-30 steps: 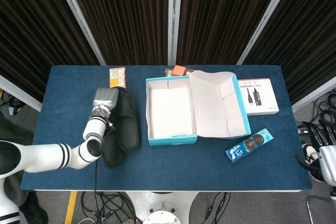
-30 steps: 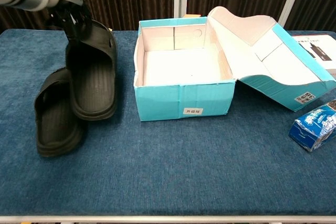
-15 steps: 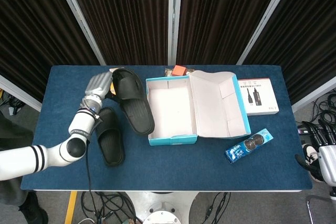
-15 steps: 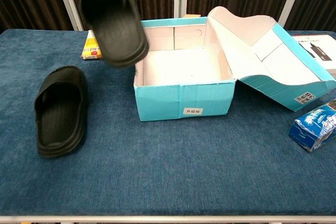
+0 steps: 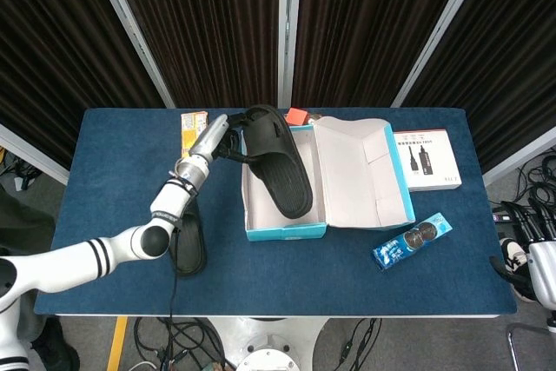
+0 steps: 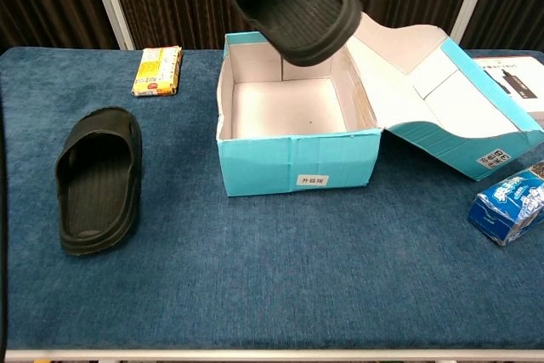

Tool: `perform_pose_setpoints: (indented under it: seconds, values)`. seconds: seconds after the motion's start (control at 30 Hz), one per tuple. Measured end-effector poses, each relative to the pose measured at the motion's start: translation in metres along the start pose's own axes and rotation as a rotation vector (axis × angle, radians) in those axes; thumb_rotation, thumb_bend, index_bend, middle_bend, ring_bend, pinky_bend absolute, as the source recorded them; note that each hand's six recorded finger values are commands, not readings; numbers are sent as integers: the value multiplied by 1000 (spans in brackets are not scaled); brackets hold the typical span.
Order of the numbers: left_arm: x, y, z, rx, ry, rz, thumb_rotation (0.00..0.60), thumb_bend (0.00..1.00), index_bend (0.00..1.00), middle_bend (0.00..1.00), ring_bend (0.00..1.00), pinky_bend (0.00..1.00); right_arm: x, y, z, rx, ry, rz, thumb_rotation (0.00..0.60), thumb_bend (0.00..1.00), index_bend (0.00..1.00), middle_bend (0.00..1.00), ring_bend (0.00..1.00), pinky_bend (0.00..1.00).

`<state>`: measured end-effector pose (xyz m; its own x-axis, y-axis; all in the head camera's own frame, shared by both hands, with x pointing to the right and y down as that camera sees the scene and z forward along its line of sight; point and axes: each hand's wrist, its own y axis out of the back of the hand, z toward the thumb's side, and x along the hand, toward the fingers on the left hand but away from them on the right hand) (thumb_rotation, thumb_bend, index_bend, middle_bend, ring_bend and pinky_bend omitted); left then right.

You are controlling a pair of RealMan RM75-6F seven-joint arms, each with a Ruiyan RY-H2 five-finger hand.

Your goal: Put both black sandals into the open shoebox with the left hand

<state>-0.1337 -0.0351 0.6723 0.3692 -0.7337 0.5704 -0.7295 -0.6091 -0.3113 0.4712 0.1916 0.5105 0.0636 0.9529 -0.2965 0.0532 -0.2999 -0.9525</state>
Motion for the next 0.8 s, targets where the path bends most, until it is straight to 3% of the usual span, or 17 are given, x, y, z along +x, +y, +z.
perform_pose_setpoints:
  seconds: [0.17, 0.4, 0.8]
  values:
    - [18, -20, -3, -81, -28, -22, 600, 0, 505, 589, 579, 803, -1, 1, 0, 5, -4, 2, 600, 104, 88, 142, 0, 81]
    - [30, -39, -9, -91, -55, -23, 600, 0, 504, 589, 566, 791, -1, 0, 0, 8, -11, 8, 600, 104, 88, 142, 0, 81]
    - [48, -72, -31, -87, -14, -67, 600, 0, 500, 584, 526, 780, -3, 0, 1, 12, -15, 16, 600, 103, 88, 142, 0, 81]
